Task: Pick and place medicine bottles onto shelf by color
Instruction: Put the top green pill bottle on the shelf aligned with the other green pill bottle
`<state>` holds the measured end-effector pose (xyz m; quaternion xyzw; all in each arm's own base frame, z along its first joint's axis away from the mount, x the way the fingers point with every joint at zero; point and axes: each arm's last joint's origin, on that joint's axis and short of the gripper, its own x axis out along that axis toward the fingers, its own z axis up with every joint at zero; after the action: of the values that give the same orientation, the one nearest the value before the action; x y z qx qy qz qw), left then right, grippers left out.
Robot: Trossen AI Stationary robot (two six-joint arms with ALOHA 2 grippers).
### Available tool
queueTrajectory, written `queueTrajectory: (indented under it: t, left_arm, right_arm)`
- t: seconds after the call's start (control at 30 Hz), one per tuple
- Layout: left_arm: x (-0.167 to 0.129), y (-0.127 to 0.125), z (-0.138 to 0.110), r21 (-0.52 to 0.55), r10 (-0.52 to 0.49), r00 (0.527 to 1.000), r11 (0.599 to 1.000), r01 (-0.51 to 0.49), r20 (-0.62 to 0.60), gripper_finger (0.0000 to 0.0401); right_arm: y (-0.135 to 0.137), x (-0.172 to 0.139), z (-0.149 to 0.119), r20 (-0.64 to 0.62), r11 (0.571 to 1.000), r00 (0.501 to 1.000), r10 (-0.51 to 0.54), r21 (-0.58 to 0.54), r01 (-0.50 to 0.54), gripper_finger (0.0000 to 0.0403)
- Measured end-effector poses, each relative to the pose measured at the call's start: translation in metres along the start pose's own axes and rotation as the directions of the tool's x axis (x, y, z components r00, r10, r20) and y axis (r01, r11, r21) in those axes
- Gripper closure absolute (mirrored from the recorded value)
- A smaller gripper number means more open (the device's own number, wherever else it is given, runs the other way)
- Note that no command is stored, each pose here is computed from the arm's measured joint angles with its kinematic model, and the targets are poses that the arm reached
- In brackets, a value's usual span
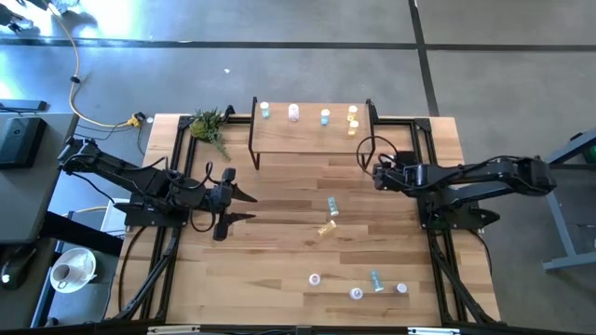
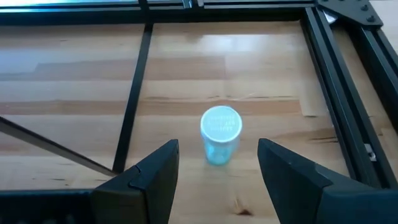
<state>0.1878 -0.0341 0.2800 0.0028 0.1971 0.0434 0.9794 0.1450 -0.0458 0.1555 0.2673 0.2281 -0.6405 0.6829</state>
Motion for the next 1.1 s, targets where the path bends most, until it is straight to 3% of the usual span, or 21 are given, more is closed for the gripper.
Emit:
queueTrajectory:
  t: [0.73,1.1]
  left_arm:
    - [0.000,0.000,0.000,0.000,0.000,1.000,1.000,0.000,0.000,0.0216]
    - [0.000,0.000,0.000,0.001,0.000,1.000,1.000,0.000,-0.002,0.0216]
  right_arm:
    - [0.001,0.005,0.006,0.006,0.999,1.000,-0.010,-0.048,0.010,0.0194]
    - [0.007,0.020,-0.001,0.013,0.994,0.997,-0.076,-0.080,0.077,0.0194]
